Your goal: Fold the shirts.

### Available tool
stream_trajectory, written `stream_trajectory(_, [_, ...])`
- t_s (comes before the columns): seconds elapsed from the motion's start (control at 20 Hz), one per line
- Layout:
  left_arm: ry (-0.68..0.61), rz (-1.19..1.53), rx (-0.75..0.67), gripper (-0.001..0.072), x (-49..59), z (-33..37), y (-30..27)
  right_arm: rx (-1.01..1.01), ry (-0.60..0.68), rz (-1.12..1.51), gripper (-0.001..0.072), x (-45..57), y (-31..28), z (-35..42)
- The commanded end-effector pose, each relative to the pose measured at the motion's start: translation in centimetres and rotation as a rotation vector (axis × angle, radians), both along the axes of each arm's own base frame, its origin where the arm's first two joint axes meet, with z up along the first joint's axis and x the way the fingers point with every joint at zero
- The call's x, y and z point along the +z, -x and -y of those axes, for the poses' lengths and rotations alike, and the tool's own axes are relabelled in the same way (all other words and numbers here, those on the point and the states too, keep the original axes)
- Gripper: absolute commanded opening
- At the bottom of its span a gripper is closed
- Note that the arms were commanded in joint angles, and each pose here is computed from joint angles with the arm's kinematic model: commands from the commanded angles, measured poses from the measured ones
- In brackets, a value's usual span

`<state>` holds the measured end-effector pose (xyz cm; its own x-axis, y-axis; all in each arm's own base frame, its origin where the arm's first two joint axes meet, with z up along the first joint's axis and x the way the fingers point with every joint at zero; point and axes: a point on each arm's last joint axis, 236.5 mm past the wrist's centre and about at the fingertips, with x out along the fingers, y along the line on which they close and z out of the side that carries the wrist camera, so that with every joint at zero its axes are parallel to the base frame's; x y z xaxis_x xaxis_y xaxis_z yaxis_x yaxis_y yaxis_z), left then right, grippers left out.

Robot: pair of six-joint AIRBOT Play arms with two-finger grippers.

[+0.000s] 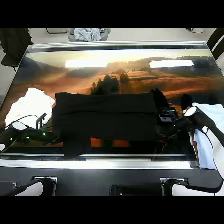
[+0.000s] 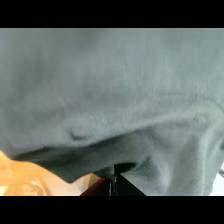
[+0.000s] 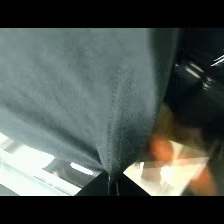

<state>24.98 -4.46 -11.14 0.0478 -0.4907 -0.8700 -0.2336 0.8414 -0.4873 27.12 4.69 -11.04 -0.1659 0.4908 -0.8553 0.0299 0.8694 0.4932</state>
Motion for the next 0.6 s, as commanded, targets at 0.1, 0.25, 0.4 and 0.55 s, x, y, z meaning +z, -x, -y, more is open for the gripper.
stream_trajectory(0.1, [-0.002, 0.118, -0.054, 0.0024, 4.0, -0.3, -3.0, 0.072, 0.006, 0.138, 0.003, 0.7, -1.8, 0.3])
stream_trajectory(0.25, [-0.037, 0.263, -0.063, 0.0021, 9.9, -1.1, -6.4, 0.091, 0.039, 0.293, 0.0029, 4.8, -5.3, 1.0])
stream_trajectory(0.4, [-0.082, 0.396, -0.043, 0.002, 14.9, -2.5, -11.0, 0.057, 0.082, 0.47, 0.0029, 9.2, -11.4, 1.7])
stream_trajectory(0.55, [-0.091, 0.437, -0.059, 0.0022, 16.1, -3.4, -16.0, 0.06, 0.147, 0.653, 0.0029, 11.9, -18.8, 1.2])
